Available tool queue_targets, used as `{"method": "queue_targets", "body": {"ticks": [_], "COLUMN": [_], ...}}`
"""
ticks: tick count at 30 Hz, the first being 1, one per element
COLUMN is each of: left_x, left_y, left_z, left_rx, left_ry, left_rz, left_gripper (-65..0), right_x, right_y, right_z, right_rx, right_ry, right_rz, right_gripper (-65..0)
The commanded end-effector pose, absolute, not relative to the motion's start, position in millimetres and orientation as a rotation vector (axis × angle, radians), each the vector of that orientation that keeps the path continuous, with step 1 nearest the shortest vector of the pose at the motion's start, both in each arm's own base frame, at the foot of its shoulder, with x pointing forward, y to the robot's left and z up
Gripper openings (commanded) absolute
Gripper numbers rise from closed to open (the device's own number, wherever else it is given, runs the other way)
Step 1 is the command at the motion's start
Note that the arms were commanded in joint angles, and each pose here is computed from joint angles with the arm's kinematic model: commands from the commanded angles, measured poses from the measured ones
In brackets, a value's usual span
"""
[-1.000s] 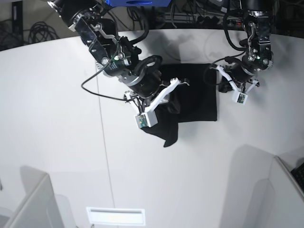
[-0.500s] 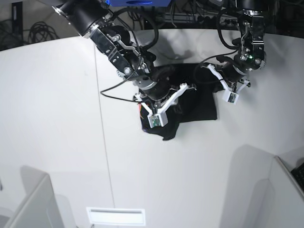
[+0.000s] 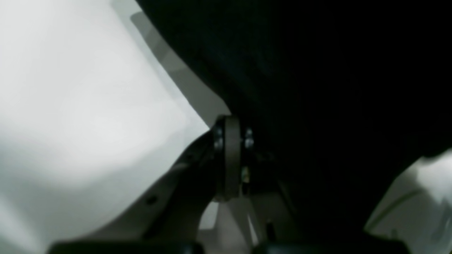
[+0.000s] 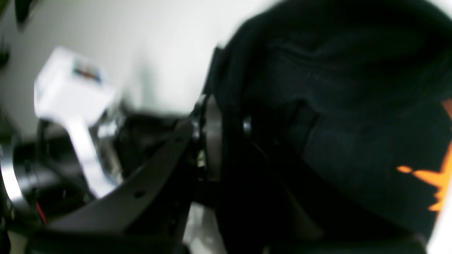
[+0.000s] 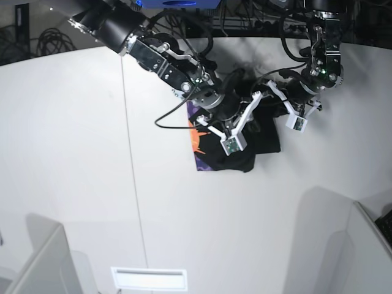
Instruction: Fold the T-shirt properly
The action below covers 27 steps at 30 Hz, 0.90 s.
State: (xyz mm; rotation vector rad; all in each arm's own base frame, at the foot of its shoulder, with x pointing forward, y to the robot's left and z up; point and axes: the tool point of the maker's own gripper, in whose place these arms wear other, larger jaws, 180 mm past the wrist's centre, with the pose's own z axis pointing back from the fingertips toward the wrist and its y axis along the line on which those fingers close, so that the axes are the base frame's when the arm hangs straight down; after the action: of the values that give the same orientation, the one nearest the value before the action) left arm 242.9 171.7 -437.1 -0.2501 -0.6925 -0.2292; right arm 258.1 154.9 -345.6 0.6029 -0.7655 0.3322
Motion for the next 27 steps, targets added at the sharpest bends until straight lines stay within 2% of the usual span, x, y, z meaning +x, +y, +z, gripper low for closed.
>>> {"method": "queue_targets", "body": {"ticks": [1,13,21,27], "left_x": [225,221,184,158], "left_y": [179,232,261,300], "left_z": [-450,-421,-390,-383], "left_rx": [-0.209,-0.099,-0.026,0.055], "left_ry": [-0.596,-0.671,-0.692,-0.663], "left_rz": [-0.261,-0.161,-0.196,-0.145], "left_gripper": [-65.0,-65.0,-65.0,-65.0], "right_x": [265,266,257,256], "right_y": [166,171,178,179], "right_z": [-328,-351,-365,-363], "right_rx": [0.639,0.595,0.582,0.583], "right_ry": [-0.818,-0.767,-0.681,-0.686], "right_rz": [0.340,0.348,0.355,0.357], "right_gripper": [-65.0,-65.0,-65.0,-40.5]}}
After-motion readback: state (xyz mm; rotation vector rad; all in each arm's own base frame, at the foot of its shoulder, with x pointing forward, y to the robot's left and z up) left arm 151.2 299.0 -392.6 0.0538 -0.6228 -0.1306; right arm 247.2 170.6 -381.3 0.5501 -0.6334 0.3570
